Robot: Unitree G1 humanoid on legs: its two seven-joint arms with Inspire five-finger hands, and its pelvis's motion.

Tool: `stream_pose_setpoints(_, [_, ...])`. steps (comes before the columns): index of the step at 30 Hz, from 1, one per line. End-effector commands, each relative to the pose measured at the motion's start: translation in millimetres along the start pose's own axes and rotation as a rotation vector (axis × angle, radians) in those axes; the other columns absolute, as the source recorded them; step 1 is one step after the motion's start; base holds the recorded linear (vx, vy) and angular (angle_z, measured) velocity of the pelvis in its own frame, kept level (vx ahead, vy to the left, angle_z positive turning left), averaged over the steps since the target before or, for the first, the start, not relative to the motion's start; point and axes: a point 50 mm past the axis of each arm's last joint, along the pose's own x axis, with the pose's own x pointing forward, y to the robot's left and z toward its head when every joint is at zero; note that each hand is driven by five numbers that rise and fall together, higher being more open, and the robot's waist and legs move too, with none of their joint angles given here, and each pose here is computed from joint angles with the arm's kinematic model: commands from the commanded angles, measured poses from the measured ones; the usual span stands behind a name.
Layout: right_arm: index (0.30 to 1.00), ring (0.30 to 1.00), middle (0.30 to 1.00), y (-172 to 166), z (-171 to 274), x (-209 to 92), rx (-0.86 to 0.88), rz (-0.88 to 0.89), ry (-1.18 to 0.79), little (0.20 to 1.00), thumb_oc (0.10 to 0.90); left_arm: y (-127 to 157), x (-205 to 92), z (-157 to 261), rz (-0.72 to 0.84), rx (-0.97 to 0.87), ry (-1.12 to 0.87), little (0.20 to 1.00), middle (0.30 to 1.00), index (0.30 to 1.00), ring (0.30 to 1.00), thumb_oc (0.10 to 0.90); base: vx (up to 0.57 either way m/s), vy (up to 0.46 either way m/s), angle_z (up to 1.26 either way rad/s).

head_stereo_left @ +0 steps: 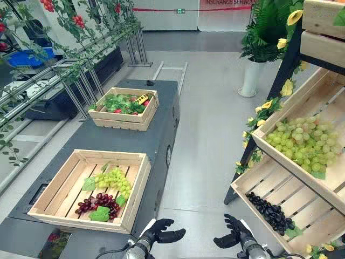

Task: Pick up the fruits from the basket on one side to the basket on the other side

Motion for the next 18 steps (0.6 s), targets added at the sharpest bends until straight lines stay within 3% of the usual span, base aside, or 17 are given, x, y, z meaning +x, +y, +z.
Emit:
stream_pose_setpoints(1, [0.900,0.900,0.900,-0.2,36.1,13.7,-0.022,0.025,-0.122,0.900,0.800,7.8,13.2,31.7,-0.001,0.063,-0.107,0.900,0.900,0.900,0.900,0.800,-0.05,0.022,1.70])
stream_pose_setpoints(18, [0.900,0.900,0.900,-0.8,38.3,14.4,0.026,0.014,-0.126,0.900,0.800,9.5,14.3,34.8,0.012,0.079,-0.115,0.900,0.900,0.900,0.900,0.800,0.00,0.000,0.00])
